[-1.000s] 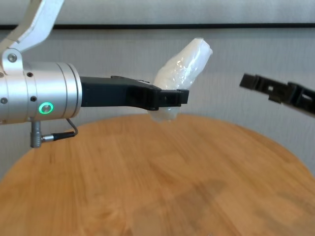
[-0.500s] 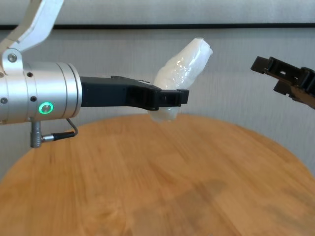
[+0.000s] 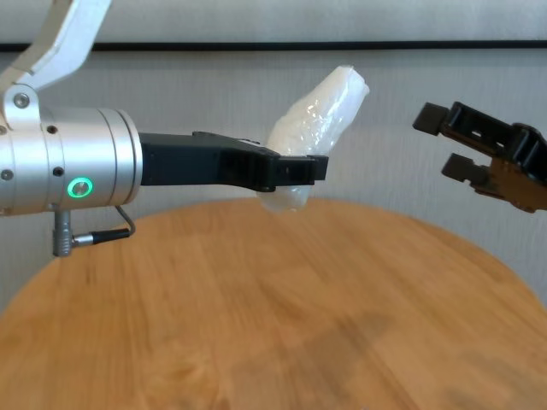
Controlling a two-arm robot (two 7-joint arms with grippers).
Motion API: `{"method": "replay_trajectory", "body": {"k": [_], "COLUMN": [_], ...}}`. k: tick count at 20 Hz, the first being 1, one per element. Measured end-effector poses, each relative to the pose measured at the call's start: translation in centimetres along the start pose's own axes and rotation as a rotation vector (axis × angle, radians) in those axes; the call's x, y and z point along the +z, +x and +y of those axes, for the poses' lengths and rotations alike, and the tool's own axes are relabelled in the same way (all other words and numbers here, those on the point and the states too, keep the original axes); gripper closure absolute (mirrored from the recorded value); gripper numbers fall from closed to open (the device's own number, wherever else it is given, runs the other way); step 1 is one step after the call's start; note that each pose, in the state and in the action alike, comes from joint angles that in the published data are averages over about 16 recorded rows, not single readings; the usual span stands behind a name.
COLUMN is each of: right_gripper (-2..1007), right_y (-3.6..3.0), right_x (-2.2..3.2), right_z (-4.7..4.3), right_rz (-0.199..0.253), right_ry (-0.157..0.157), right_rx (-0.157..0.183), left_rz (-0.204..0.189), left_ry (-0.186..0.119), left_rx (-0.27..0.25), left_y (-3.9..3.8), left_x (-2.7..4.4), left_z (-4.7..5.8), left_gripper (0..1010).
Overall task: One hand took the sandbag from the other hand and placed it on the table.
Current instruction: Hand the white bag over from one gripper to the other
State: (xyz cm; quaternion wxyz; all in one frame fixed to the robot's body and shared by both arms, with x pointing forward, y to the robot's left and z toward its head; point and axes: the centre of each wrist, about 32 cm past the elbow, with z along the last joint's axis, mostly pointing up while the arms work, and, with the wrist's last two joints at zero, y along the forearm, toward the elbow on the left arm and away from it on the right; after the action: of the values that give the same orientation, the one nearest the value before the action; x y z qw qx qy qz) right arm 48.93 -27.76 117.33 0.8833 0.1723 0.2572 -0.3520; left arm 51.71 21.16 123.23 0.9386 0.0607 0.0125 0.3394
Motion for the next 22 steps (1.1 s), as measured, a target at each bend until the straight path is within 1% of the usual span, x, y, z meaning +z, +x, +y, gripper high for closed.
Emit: {"method": "replay_trajectory", "body": {"k": [5,9,15,22], "right_gripper": [5,5,5,5], "right_y": [-0.46,-0.63,-0.58,-0.36], "right_x": [-0.17,-0.18,-0.15,-0.31], "right_z": [0.49,1.26,2.65,4.16], "right_rz": [0.057,0.087,0.118,0.129], "right_ry": [-0.014,-0.020,-0.030,-0.043], "right_rx": [0.055,0.084,0.108,0.125], "left_rz": [0.000,0.000,0.000,0.000], "left_ry": [0.000,0.000,0.000,0.000], "left_rx": [0.000,0.000,0.000,0.000], "left_y": [0.00,0.00,0.00,0.00], "left_x": [0.00,0.00,0.00,0.00], "left_z": [0.0,0.0,0.0,0.0], "left_gripper": [414,414,414,414]}}
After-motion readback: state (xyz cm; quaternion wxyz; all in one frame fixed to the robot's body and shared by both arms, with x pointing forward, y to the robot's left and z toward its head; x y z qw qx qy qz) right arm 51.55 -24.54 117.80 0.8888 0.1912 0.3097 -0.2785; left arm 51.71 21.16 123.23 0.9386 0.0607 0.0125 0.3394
